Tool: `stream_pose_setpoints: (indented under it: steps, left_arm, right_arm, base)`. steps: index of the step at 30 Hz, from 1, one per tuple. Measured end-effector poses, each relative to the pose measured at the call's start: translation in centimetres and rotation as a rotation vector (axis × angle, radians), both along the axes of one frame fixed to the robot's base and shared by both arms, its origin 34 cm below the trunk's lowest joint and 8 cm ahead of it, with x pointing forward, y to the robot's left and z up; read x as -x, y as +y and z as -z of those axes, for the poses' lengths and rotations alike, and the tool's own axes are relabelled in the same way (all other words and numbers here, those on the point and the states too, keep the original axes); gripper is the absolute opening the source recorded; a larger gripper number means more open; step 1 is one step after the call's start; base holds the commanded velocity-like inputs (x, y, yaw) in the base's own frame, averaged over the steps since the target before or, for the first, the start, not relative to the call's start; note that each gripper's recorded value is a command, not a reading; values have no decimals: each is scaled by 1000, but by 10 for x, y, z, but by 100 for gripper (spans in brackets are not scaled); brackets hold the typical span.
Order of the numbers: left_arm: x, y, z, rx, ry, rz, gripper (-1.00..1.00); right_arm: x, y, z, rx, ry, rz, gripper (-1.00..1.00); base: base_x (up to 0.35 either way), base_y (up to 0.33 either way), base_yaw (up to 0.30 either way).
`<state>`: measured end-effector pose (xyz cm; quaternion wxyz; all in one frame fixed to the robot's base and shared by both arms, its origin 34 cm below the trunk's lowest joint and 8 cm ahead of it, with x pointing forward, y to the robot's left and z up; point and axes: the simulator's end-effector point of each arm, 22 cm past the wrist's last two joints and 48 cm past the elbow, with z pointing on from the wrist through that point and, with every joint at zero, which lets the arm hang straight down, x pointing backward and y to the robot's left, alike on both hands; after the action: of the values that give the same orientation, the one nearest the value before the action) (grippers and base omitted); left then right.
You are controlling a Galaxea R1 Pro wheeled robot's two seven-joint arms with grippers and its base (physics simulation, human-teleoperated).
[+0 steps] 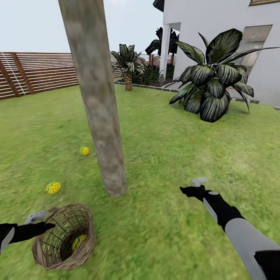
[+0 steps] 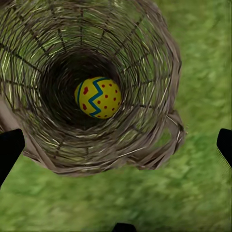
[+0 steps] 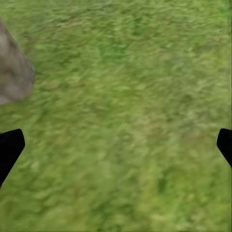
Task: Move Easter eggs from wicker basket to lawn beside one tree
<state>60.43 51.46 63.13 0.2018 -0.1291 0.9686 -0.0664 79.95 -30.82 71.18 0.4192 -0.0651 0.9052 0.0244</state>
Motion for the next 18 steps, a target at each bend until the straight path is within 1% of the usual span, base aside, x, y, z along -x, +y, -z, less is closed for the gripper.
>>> stream_pose_setpoints:
  steps: [5,8,12,18]
  left_arm:
    - [0,0,0,1,-1,0,100]
    - [0,0,0,1,0,0,100]
    - [0,-1,1,1,1,-1,100]
    - [0,-1,1,2,1,-2,100]
  right_arm:
    - [0,0,0,0,0,0,100]
    - [1,3,2,8,5,-13,100]
    - [4,10,7,32,14,-48,100]
    - [4,10,7,32,15,-51,100]
  base:
    - [330,0,0]
    - [258,0,0]
    - [50,0,0]
    - [4,0,0]
